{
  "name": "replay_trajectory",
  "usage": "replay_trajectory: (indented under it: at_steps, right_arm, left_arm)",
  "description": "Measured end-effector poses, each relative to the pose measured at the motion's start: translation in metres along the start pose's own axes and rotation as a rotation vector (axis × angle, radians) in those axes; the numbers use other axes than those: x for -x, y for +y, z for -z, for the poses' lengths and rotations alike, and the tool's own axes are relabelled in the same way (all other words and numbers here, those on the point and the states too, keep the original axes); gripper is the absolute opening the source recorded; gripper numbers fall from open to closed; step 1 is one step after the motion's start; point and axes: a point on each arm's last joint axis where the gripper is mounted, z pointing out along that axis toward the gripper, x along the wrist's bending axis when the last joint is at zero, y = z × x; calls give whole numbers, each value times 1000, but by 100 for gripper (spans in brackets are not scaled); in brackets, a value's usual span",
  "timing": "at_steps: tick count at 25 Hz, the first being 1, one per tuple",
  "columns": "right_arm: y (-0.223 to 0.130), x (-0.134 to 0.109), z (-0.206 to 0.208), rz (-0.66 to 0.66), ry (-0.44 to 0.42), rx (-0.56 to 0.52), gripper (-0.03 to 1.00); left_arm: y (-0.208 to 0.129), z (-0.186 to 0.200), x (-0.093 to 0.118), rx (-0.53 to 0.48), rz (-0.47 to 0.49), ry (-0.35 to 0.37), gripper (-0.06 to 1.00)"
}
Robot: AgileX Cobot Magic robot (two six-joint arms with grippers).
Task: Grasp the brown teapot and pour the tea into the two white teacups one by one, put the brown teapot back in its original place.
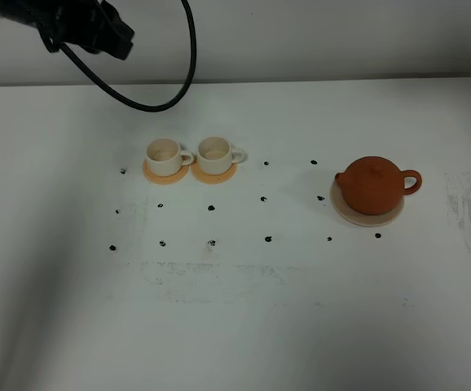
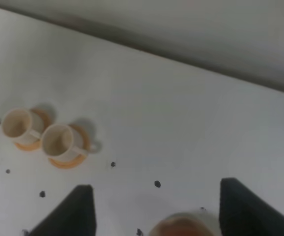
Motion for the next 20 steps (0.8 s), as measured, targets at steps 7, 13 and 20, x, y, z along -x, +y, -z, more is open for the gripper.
replay_trajectory:
  at_steps: [7, 13, 20]
  right_arm:
    - [1, -24, 69, 31, -63, 113, 52]
    - [-16, -38, 105, 52, -103, 132, 52]
    - [-50, -56, 143, 71, -150, 136, 50]
  left_arm:
    - [-9, 81, 12, 21, -161, 174, 34]
    - [-14, 165, 31, 161, -233, 323, 34]
    - [-42, 215, 56, -5, -104, 233, 30]
